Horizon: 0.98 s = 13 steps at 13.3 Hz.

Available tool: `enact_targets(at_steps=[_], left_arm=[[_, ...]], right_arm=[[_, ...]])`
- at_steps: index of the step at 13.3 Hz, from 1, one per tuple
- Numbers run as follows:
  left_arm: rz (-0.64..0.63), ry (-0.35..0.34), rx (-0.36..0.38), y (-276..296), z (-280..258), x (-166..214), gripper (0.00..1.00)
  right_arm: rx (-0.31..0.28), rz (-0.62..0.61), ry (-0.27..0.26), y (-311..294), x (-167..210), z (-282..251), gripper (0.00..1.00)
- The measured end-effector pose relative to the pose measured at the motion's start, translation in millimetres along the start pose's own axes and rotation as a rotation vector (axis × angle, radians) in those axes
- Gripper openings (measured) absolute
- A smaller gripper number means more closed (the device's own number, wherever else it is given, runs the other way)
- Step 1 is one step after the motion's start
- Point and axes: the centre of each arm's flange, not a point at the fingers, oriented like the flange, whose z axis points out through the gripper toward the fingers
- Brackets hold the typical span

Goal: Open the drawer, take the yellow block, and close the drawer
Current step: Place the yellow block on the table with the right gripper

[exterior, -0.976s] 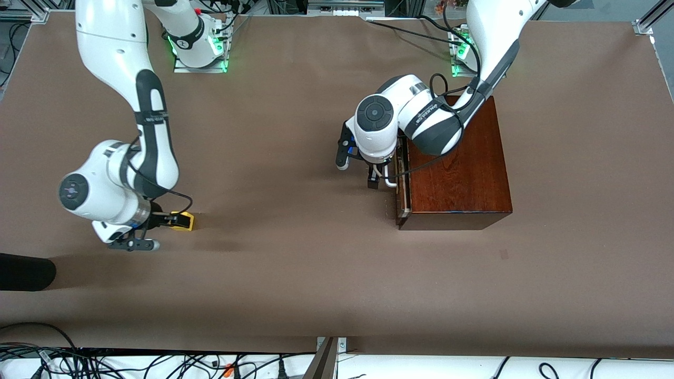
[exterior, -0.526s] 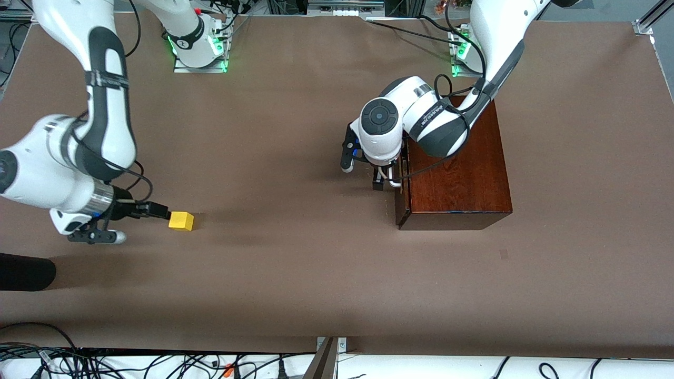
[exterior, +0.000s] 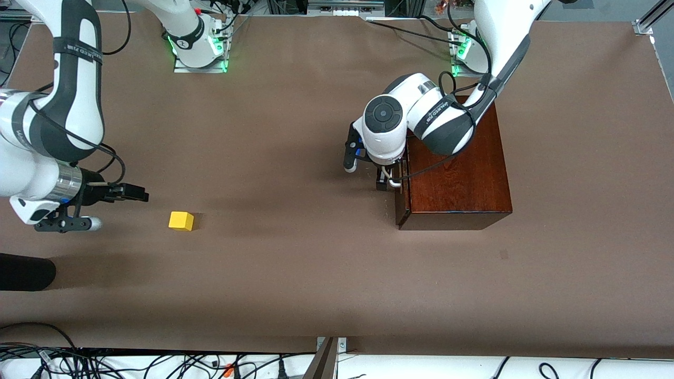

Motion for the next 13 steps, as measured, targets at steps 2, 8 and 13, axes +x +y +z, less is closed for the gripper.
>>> enact_targets(at_steps=[2, 8, 13], left_arm=[[-0.007, 0.011, 0.001, 0, -4, 1, 1.00], [-0.330, 0.171, -0.081, 4, -83, -29, 1.00], [-0.735, 0.098, -0.156, 6, -168, -99, 1.00]], right_arm=[[-0.057, 0.000, 0.001, -3, -8, -25, 1.00], [-0.113, -0.029, 0.020, -34, -53, -88, 1.00], [-0.087, -0.024, 0.039, -5, -73, -107, 1.00]])
